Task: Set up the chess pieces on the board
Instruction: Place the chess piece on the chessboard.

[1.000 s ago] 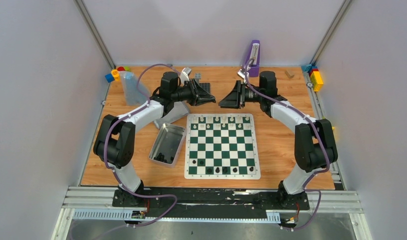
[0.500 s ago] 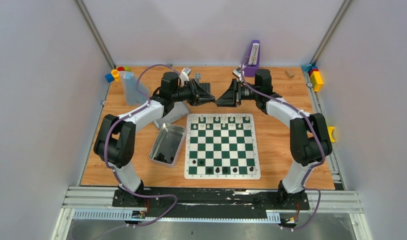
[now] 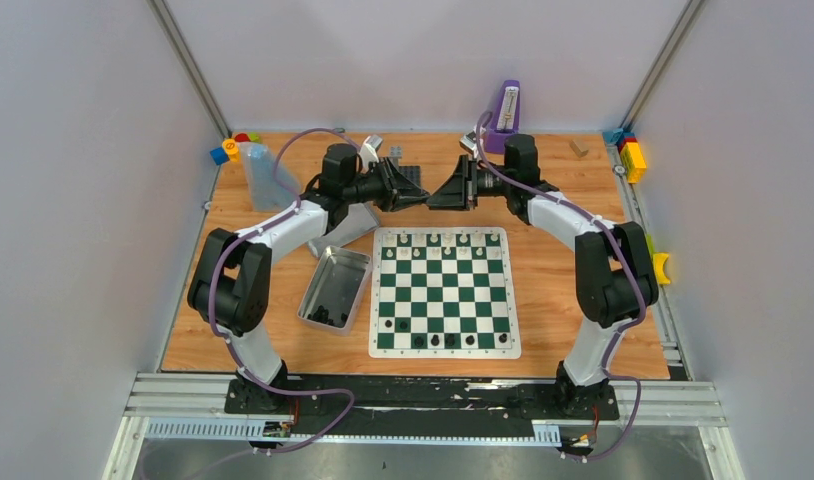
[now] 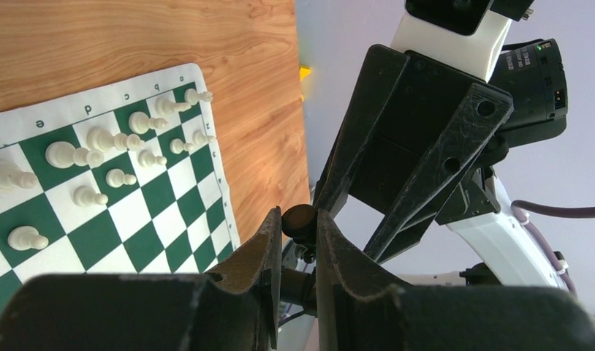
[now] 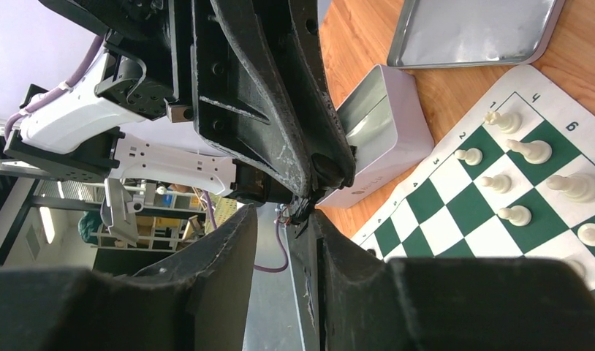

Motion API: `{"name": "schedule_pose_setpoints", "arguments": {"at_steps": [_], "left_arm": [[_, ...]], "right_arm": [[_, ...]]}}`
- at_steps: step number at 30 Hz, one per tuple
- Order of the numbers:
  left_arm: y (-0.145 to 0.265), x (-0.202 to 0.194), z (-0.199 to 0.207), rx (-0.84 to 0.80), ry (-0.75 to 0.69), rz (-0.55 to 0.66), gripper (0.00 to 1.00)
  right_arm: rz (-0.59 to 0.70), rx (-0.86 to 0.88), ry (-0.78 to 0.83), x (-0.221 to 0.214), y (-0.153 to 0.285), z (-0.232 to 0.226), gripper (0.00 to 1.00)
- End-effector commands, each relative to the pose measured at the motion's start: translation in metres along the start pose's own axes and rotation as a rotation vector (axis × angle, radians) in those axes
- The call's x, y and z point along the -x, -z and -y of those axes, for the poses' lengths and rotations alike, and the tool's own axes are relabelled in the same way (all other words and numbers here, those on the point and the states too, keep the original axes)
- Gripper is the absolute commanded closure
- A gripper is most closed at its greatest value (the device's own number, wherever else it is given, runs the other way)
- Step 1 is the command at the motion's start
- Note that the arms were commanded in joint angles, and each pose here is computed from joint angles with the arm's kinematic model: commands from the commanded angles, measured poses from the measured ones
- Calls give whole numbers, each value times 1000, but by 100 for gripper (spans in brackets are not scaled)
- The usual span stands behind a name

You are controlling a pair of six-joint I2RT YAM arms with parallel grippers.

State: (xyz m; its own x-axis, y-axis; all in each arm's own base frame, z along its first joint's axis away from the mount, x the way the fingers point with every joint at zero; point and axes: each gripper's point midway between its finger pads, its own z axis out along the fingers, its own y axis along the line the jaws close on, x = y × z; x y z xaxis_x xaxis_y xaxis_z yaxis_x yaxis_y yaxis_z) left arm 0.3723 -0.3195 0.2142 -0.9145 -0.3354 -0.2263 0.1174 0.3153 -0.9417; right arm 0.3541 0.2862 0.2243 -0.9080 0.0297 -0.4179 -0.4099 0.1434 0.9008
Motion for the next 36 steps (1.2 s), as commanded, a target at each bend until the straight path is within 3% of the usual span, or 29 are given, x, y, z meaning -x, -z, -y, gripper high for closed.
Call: {"name": "schedule_pose_setpoints", "arguments": {"at_steps": [1,13,22,24,36], "left_arm": [[-1,6,12,-32,-46,23,87],[-3,1,10,-27,-52,22,83],[-2,-2,12,-22,-69,23,79],[-1,-3,11,-17,-90,24,73],[18,6,33,47,-360,4,17]], "right_arm": [[1,21,45,8,-5,-11,68],[-1,19,36,9,-9,-11,76],[7,16,46,12,-7,-15,96],[14,8,54,13,-4,-16,100],[-36,-94,162,-12,20,-12,100]]}}
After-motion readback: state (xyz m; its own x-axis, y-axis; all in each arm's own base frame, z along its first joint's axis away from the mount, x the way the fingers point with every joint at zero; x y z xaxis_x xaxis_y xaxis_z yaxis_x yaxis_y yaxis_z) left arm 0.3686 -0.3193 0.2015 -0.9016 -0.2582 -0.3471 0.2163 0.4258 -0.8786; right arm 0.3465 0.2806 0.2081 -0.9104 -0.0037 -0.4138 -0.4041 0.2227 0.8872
